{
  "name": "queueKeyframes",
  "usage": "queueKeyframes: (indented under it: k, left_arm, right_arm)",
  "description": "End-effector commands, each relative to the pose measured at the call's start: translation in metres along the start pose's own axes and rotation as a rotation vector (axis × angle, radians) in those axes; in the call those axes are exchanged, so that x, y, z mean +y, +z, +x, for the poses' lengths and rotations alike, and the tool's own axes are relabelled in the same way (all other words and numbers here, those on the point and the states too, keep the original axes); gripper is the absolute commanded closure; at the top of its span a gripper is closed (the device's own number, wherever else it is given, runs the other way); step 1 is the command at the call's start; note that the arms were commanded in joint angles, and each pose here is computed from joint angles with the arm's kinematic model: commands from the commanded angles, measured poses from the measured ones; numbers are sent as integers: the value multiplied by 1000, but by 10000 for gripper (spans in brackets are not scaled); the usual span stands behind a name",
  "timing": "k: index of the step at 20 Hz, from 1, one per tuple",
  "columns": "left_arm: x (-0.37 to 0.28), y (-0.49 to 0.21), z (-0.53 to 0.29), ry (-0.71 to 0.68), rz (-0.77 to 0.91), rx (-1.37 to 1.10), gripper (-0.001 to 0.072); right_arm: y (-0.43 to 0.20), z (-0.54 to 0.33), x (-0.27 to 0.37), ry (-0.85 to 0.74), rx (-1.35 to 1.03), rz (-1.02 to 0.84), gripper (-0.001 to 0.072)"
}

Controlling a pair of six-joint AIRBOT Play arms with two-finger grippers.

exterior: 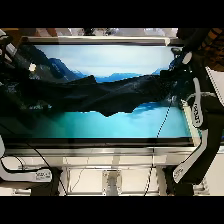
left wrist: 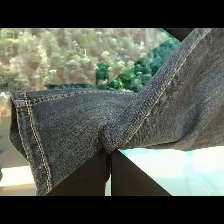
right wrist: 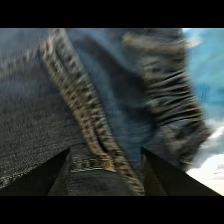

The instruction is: Fold the clothes and pants, and hang the long-sleeved shirts on hangers.

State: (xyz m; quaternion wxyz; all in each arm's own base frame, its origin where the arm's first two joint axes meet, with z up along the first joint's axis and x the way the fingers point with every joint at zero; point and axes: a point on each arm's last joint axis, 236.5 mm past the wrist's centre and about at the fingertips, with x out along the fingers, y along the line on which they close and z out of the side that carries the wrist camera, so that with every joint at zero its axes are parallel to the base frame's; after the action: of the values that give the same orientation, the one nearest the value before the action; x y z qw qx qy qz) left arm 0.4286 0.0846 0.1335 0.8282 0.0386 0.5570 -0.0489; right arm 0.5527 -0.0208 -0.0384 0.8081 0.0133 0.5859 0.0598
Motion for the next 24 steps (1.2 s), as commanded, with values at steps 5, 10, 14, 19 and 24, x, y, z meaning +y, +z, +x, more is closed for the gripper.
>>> queueKeyframes:
  k: [5, 10, 14, 19, 24]
  left_arm:
    - [0, 0, -2, 2, -1, -3, 687]
    - [0, 0, -2, 2, -1, -3, 687]
    - [0, 0, 0, 1, -1, -1, 687]
    - [1, -1, 7, -5, -3, 14, 687]
    - [-2, -1, 21, -33, -8, 38, 687]
  right_arm:
    - [-18, 57, 27, 3, 83, -36, 494]
    - [5, 29, 19, -31, 36, -63, 388]
    - [20, 11, 17, -49, -19, -101, 334]
    - [11, 28, 10, -62, 1, -96, 334]
    - [-5, 51, 32, 12, 66, -90, 488]
